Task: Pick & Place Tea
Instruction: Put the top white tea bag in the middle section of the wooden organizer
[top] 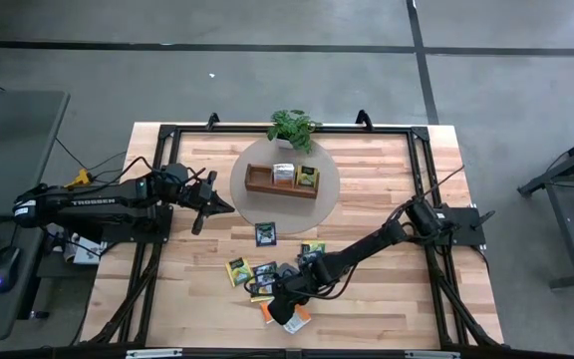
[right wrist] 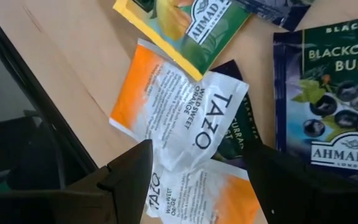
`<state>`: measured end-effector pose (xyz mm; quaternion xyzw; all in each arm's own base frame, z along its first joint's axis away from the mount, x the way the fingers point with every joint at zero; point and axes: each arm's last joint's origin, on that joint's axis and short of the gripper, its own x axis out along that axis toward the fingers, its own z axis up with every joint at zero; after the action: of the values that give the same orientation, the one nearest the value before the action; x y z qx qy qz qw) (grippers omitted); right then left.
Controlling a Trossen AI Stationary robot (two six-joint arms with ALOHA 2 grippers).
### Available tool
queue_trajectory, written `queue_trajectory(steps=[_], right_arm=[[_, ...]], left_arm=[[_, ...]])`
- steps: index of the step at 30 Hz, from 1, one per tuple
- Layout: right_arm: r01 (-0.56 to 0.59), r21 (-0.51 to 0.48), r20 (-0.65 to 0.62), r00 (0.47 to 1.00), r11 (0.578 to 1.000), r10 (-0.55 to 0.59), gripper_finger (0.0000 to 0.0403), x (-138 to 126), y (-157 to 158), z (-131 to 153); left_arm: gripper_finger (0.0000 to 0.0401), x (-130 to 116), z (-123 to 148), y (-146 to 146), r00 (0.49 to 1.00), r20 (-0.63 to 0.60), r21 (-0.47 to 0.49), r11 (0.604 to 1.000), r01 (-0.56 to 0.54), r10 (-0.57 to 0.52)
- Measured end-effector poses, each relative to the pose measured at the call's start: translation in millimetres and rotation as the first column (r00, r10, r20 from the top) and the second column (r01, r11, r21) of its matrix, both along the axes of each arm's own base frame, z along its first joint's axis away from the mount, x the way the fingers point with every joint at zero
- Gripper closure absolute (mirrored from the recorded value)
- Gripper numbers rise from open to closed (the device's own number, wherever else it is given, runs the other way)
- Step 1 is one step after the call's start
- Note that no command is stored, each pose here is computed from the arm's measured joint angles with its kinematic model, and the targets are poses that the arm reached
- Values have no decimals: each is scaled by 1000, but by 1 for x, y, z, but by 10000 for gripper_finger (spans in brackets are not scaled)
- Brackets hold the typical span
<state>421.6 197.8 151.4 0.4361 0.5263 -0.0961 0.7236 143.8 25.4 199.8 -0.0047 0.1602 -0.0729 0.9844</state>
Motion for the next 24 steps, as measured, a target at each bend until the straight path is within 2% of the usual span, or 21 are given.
queue_trajectory(steps=[7,16,20,24], right_arm=[[-12,56,30,999,998,10,157,7,4,-11],[-11,53,25,1000,999,10,160,7,4,-12],[-8,48,18,1000,999,7,181,7,4,-13],[-6,43,9,1000,999,5,221,6,4,-14]], left_arm=[[401,0,0,0,1000,-1,0,1000,0,0],[401,0,0,0,1000,0,0,1000,0,0],[401,0,0,0,1000,0,0,1000,0,0],[401,0,0,0,1000,0,0,1000,0,0]])
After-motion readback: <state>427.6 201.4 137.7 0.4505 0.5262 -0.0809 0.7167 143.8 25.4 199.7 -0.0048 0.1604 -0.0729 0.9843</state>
